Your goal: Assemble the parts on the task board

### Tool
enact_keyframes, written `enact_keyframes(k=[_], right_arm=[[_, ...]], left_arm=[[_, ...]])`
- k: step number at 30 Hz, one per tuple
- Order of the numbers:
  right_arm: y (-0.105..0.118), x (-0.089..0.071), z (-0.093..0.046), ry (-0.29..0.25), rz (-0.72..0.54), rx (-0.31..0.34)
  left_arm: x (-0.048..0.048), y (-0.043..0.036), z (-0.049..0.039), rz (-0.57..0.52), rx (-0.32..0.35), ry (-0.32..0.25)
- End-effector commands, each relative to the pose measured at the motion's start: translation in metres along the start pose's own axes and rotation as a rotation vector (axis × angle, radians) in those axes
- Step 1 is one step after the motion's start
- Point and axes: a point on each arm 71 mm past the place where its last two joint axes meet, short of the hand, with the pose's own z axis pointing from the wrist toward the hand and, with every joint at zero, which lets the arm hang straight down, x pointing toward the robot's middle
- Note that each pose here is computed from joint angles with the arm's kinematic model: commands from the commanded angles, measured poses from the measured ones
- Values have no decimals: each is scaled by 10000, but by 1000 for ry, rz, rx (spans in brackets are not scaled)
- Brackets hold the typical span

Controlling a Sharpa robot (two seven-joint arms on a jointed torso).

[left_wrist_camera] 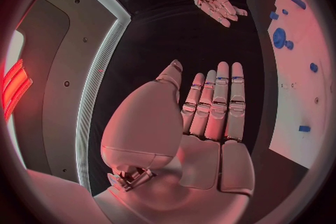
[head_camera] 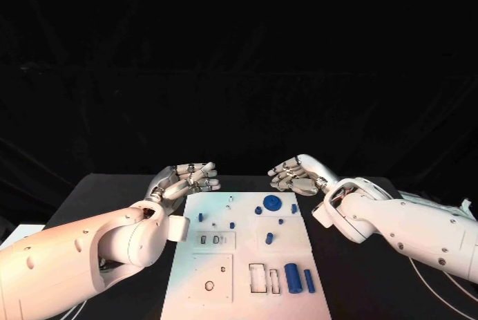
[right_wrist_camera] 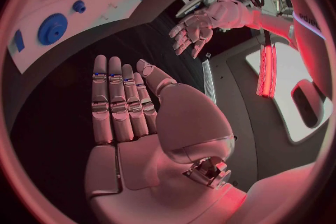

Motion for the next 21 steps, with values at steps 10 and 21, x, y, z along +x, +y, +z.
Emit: enact_keyframes(k=[10,21], right_arm=[[186,44,159,197,-572,-1],[221,89,230,260,-679,33]], left_arm=[[225,-135,-199,-120,-37,103],[341,-255,-297,-137,-29,145]])
